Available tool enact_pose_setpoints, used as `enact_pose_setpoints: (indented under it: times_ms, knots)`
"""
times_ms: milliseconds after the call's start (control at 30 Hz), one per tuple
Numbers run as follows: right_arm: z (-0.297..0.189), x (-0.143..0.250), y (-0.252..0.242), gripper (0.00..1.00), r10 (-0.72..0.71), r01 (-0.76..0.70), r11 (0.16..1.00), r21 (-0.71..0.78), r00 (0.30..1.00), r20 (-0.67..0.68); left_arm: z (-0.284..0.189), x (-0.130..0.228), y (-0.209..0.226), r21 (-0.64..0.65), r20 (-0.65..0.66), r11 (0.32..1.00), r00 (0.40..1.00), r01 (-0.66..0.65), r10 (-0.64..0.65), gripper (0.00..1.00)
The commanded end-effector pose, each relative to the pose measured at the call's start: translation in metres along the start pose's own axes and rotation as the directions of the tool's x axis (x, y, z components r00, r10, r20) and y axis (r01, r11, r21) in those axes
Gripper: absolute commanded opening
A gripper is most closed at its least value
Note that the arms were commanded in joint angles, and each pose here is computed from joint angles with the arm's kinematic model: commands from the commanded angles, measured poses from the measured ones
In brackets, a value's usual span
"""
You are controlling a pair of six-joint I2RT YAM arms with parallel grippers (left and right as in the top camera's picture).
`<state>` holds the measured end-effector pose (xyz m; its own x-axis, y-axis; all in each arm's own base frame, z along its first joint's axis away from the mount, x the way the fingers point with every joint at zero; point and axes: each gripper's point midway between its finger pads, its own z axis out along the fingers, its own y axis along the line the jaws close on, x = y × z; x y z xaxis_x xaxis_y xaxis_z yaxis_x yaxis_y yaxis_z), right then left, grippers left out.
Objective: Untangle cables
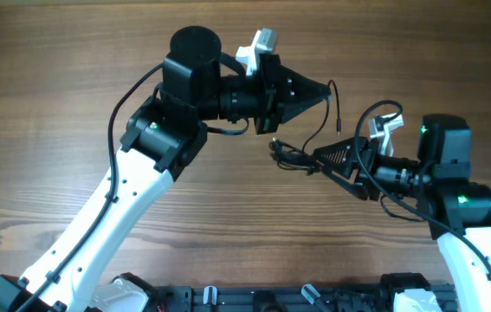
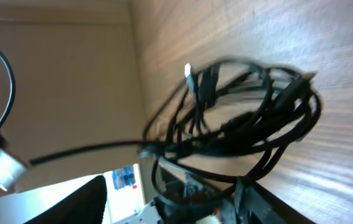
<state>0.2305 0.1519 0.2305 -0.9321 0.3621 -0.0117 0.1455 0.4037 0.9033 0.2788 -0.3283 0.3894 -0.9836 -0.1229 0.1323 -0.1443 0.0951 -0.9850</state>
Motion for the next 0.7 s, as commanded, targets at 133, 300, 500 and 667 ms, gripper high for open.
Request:
enact_pose_setpoints:
  times_ms: [133,300,500,667]
  knots:
    - [0.005,0.011,0.010,0.73,0.075,-0.076,0.997,-0.017,0.996,-0.055,-0.004,-0.010,-0.007,0.004,0.083,0.998,0.995,-0.061,0.061,0.04]
    - [0.005,0.013,0.009,0.73,0.077,-0.078,0.997,-0.014,0.995,-0.064,-0.005,-0.019,0.003,-0.032,0.134,0.999,0.991,-0.019,0.024,0.04]
    - [0.004,-0.009,-0.013,0.75,-0.160,0.152,0.981,0.122,0.986,0.052,-0.005,-0.019,0.005,-0.038,0.133,0.999,0.991,-0.012,0.017,0.04]
    - [0.002,-0.010,-0.033,0.78,-0.047,0.029,0.978,0.207,0.996,0.080,-0.005,-0.019,0.005,-0.037,0.133,0.999,0.991,-0.012,0.017,0.04]
